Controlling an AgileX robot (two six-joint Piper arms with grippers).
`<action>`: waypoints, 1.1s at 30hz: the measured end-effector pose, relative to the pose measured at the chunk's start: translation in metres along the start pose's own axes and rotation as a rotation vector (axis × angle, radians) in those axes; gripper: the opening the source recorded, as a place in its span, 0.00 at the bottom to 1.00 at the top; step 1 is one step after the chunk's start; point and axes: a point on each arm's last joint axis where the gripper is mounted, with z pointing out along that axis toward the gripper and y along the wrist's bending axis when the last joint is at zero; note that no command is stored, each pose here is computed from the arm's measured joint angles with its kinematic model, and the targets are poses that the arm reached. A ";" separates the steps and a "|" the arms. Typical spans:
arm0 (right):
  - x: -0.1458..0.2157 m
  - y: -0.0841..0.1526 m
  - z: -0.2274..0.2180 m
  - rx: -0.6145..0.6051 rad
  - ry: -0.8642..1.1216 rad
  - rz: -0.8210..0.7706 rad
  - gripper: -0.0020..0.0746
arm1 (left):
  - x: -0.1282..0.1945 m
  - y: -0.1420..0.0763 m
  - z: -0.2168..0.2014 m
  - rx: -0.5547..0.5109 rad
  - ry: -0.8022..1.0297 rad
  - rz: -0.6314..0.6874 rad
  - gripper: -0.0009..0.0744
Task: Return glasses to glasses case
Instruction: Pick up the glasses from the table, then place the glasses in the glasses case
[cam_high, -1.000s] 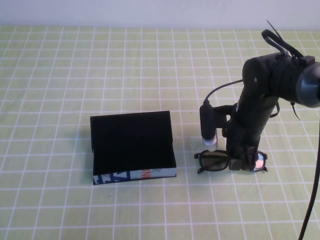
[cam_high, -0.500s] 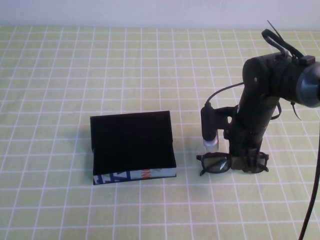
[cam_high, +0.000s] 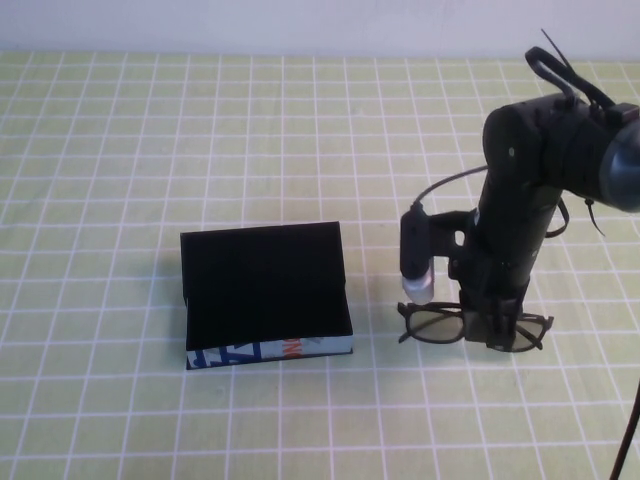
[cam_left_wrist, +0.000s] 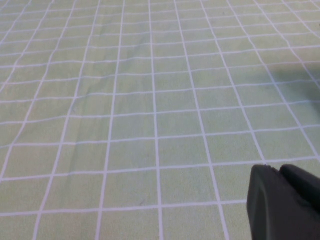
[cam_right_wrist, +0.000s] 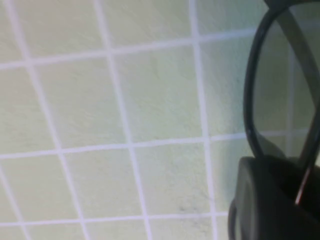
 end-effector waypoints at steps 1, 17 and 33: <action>-0.004 0.004 -0.007 0.009 -0.006 -0.007 0.11 | 0.000 0.000 0.000 0.000 0.000 0.000 0.01; -0.150 0.054 -0.061 0.222 -0.149 -0.315 0.11 | 0.000 0.000 0.000 0.000 0.000 0.000 0.01; -0.188 0.045 -0.016 0.210 -0.101 -0.338 0.11 | 0.000 0.000 0.000 0.000 0.000 0.000 0.01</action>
